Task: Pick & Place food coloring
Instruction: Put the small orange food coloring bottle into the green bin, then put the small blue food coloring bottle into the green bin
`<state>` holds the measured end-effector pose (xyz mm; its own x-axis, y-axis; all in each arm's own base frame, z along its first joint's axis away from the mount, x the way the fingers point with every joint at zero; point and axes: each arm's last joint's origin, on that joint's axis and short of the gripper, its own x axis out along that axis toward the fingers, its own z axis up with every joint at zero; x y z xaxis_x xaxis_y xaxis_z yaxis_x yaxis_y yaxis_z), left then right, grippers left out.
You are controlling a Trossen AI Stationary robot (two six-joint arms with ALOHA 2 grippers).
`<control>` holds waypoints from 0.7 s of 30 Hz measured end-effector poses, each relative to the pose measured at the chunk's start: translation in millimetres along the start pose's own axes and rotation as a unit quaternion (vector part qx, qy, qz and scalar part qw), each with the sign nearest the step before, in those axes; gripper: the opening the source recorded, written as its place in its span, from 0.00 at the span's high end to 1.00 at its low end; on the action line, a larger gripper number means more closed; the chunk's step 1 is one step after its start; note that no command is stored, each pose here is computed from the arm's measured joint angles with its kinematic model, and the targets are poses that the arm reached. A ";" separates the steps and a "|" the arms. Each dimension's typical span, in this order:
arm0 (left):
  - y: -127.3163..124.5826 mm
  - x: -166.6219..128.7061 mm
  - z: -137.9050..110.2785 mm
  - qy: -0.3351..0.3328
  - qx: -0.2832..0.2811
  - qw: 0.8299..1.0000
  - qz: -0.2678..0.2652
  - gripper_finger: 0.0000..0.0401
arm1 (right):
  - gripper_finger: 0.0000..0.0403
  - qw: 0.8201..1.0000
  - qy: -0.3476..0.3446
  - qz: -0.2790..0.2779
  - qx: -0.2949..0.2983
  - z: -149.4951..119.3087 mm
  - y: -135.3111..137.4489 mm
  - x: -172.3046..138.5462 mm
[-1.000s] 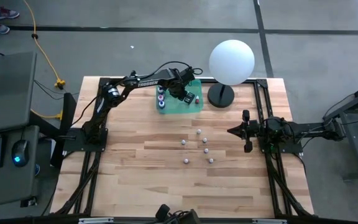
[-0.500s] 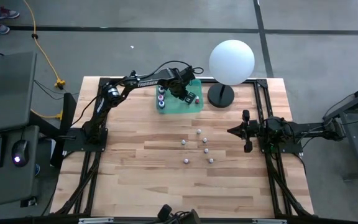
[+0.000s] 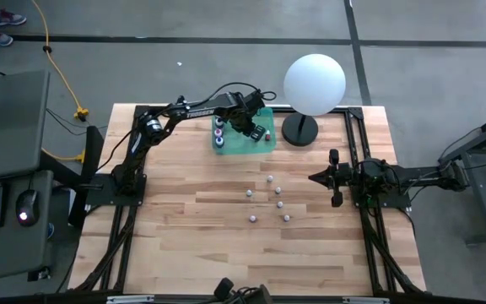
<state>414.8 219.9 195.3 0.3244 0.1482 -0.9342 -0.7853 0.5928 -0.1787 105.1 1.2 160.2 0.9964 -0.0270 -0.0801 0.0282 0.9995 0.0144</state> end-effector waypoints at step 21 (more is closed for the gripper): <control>-7.0 -0.8 -1.4 -0.003 0.016 1.000 -0.003 0.67 | 1.00 1.000 0.000 0.000 0.000 0.1 0.0 0.0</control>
<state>419.3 214.5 196.9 0.3319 0.1491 -0.9315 -0.7658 0.6192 -0.1737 105.1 1.2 160.3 0.9965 -0.0268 -0.0795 0.0281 0.9995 0.0145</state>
